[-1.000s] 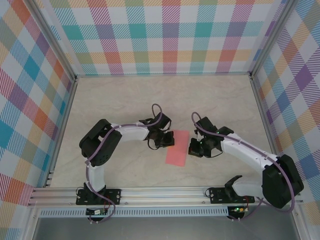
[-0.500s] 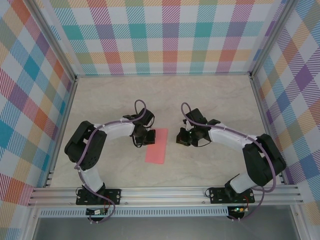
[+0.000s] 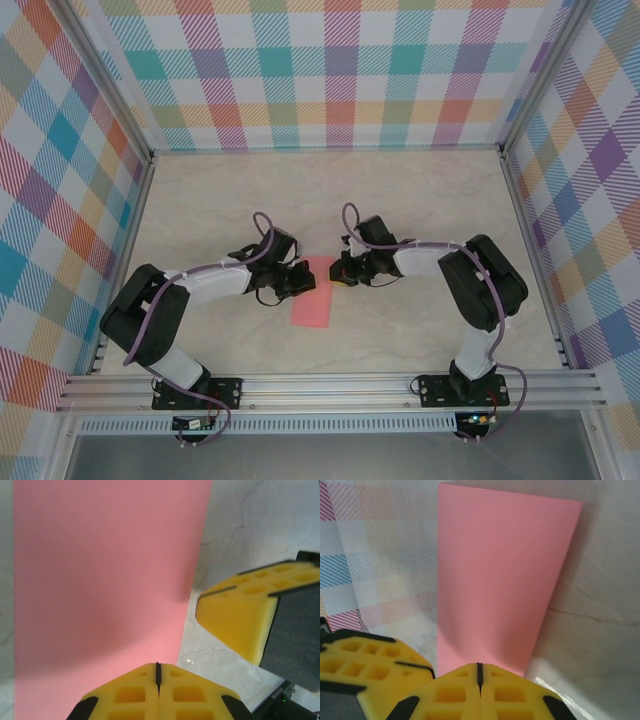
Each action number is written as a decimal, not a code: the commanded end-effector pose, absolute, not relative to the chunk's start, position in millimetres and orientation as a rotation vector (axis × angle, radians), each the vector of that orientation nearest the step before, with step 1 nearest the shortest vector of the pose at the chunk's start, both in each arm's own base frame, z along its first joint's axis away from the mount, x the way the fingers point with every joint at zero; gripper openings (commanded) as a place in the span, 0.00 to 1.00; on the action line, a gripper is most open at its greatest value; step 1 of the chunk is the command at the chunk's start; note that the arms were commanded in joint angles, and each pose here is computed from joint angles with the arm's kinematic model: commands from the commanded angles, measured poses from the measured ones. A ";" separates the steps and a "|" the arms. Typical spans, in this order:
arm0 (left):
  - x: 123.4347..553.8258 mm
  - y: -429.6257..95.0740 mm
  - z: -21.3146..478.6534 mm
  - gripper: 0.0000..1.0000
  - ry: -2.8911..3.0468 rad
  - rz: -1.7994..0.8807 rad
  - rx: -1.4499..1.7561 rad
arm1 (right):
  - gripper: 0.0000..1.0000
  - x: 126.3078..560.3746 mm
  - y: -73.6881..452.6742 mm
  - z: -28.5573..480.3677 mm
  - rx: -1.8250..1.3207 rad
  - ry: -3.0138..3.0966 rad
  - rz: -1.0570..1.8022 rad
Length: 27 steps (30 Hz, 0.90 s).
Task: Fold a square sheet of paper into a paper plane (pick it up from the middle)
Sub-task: First fold in half a square sheet of paper at the center of the table.
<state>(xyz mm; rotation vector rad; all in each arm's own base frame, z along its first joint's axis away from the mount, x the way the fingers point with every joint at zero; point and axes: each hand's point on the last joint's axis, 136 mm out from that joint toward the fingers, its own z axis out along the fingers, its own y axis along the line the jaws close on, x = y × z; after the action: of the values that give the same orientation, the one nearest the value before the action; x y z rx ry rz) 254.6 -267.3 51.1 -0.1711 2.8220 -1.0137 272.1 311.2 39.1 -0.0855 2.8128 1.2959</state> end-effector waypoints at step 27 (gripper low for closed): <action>225.3 -295.3 6.5 0.00 2.944 -1.025 -0.151 | 0.00 274.7 312.7 12.4 -0.225 2.844 1.213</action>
<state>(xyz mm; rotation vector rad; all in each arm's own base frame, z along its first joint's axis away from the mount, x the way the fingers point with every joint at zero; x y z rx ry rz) 233.6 -302.4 19.5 -0.1632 2.8899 -1.1062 271.7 311.5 17.1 -0.1581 2.8531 1.2589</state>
